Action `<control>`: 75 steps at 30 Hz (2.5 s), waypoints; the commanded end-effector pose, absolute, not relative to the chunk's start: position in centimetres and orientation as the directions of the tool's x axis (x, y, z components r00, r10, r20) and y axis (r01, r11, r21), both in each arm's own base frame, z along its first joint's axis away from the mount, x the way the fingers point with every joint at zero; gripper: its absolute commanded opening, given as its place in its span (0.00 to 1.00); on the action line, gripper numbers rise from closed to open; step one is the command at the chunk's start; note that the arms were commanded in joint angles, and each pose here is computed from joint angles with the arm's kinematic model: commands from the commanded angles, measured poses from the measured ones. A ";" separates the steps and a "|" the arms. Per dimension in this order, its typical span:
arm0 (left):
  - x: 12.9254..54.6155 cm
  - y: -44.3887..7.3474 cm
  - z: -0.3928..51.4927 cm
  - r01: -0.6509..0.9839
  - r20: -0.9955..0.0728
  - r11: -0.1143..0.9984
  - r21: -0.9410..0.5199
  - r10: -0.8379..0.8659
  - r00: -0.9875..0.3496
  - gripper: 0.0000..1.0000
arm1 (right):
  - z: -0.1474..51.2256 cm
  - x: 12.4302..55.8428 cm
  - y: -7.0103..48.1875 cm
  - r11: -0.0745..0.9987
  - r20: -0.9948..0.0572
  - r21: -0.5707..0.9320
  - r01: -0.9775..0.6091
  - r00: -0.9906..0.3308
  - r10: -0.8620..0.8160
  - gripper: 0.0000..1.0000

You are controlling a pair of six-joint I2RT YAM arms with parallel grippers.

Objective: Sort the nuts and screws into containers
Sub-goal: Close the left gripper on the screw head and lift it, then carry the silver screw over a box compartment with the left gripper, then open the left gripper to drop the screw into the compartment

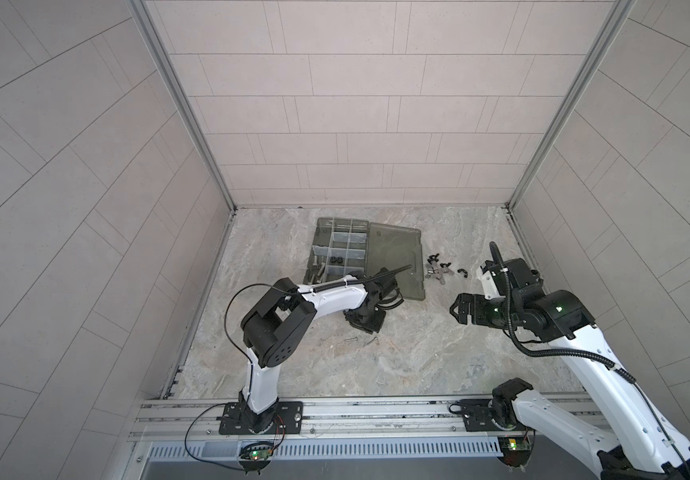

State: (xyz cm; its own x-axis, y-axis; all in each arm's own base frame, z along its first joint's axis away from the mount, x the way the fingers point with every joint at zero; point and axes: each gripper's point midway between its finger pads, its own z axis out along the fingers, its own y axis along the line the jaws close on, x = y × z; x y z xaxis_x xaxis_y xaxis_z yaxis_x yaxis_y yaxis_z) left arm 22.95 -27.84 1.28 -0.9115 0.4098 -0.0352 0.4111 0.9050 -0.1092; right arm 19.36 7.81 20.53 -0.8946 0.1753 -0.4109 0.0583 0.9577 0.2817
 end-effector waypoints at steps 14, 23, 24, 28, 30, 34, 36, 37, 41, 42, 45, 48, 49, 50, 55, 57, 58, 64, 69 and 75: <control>22.6 -27.2 0.9 0.458 0.045 0.886 -0.070 0.462 -0.886 0.03 | 20.7 19.9 7.4 0.965 -0.420 0.253 0.065 -0.892 0.170 0.99; 25.9 -25.8 5.4 0.437 -0.021 0.898 -0.044 0.437 -0.899 0.03 | 20.9 21.2 8.0 0.966 -0.428 0.257 0.041 -0.891 0.151 0.99; 26.4 -25.5 5.9 0.434 -0.029 0.900 -0.039 0.433 -0.901 0.03 | 21.0 21.3 8.1 0.965 -0.430 0.259 0.036 -0.890 0.148 0.99; 28.5 -24.0 7.8 0.411 -0.060 0.911 -0.026 0.409 -0.911 0.03 | 21.1 22.1 8.4 0.966 -0.432 0.258 0.029 -0.891 0.142 0.99; 29.7 -23.0 8.5 0.392 -0.075 0.920 -0.016 0.390 -0.918 0.03 | 21.1 22.5 8.6 0.965 -0.432 0.262 0.026 -0.891 0.141 0.99; 32.2 -20.9 9.6 0.339 -0.102 0.941 -0.013 0.336 -0.936 0.04 | 21.2 23.3 9.0 0.965 -0.431 0.263 0.020 -0.892 0.136 0.99; 33.3 -19.9 10.1 0.312 -0.115 0.950 -0.011 0.309 -0.944 0.04 | 21.3 23.7 9.1 0.965 -0.432 0.261 0.018 -0.892 0.133 0.99; 34.0 -19.4 10.2 0.300 -0.122 0.954 -0.002 0.297 -0.947 0.04 | 21.3 23.9 9.2 0.966 -0.433 0.259 0.015 -0.892 0.130 0.99; 36.1 -18.0 10.8 0.260 -0.140 0.966 0.007 0.258 -0.956 0.04 | 21.4 24.7 9.5 0.967 -0.429 0.256 0.011 -0.895 0.124 0.99; 36.5 -17.7 10.8 0.249 -0.139 0.968 0.003 0.247 -0.959 0.04 | 21.5 25.0 9.5 0.967 -0.432 0.256 0.010 -0.894 0.124 0.99; 37.3 -17.3 10.5 0.233 -0.137 0.973 -0.005 0.230 -0.964 0.04 | 21.7 25.5 9.7 0.968 -0.431 0.253 0.005 -0.895 0.117 0.99; 37.9 -17.0 10.1 0.227 -0.130 0.974 -0.007 0.224 -0.966 0.04 | 21.8 26.0 9.8 0.970 -0.433 0.243 0.000 -0.895 0.109 0.99; 37.9 -17.0 9.9 0.226 -0.126 0.974 -0.009 0.223 -0.967 0.04 | 21.8 26.0 9.7 0.971 -0.432 0.239 -0.001 -0.896 0.106 0.99; 38.0 -16.9 9.8 0.224 -0.124 0.975 -0.009 0.221 -0.967 0.04 | 21.8 26.1 9.7 0.972 -0.432 0.234 0.000 -0.896 0.104 0.99; 37.9 -16.6 9.1 0.215 -0.114 0.977 -0.015 0.212 -0.971 0.04 | 21.8 26.3 9.6 0.974 -0.430 0.226 -0.003 -0.897 0.097 0.99; 37.7 -16.5 8.8 0.214 -0.106 0.977 -0.015 0.212 -0.972 0.05 | 21.7 26.2 9.6 0.975 -0.427 0.222 -0.001 -0.899 0.096 0.99; 37.7 -16.4 8.7 0.213 -0.107 0.977 -0.014 0.210 -0.972 0.06 | 21.7 26.2 9.6 0.975 -0.426 0.222 -0.002 -0.899 0.095 0.99; 37.6 -16.2 8.0 0.201 -0.101 0.979 -0.023 0.198 -0.975 0.06 | 21.8 25.9 9.4 0.977 -0.426 0.213 -0.003 -0.900 0.090 0.99; 37.7 -16.3 7.9 0.200 -0.102 0.980 -0.026 0.196 -0.975 0.35 | 21.9 25.6 9.2 0.978 -0.429 0.210 -0.005 -0.899 0.088 0.99; 38.0 -16.6 9.9 0.199 -0.164 0.979 -0.048 0.189 -0.968 0.44 | 21.9 25.3 9.1 0.978 -0.429 0.209 -0.007 -0.899 0.085 0.99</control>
